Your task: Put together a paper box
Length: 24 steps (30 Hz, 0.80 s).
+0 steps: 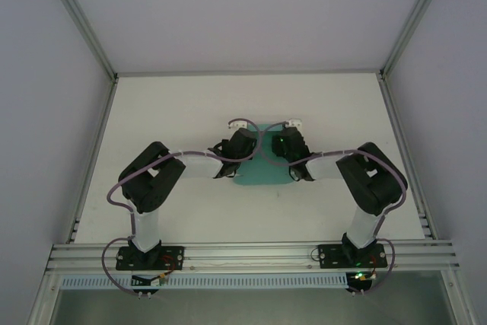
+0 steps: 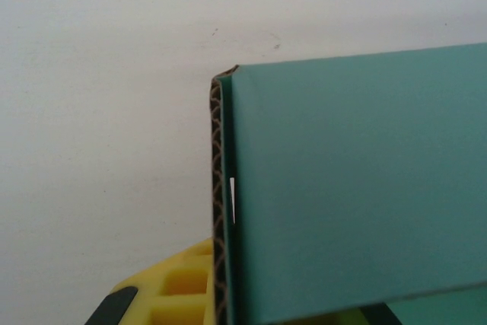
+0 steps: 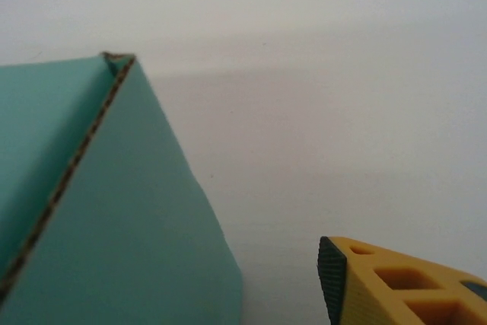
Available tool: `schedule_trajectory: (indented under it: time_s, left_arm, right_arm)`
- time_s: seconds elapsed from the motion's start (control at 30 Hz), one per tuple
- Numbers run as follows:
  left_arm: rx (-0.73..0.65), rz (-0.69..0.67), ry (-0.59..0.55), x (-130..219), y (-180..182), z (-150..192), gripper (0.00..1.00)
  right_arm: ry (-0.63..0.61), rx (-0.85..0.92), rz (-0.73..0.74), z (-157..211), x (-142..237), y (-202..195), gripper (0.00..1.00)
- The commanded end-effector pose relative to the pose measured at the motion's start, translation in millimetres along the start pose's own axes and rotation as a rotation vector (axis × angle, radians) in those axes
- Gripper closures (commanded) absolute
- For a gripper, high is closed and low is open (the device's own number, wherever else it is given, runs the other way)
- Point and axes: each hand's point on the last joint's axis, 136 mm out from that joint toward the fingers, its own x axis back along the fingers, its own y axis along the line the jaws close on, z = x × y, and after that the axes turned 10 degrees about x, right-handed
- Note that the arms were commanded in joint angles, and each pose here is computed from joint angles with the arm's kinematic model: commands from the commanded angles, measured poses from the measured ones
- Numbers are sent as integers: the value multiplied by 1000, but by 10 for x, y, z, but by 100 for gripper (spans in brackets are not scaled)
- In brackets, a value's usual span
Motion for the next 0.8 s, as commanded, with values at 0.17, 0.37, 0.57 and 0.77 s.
schedule_trajectory:
  time_s: [0.17, 0.37, 0.57, 0.77]
  left_arm:
    - [-105, -58, 145, -66, 197, 391, 100]
    - [-107, -63, 141, -55, 211, 386, 100]
    - [-120, -64, 160, -85, 202, 425, 100]
    - [-113, -83, 169, -115, 208, 436, 100]
  right_arm:
    - [-121, 74, -193, -300, 158, 296, 28]
    - [-40, 110, -112, -194, 114, 164, 44]
    - [21, 173, -101, -11, 114, 124, 35]
    - [-12, 189, -205, -111, 213, 289, 20]
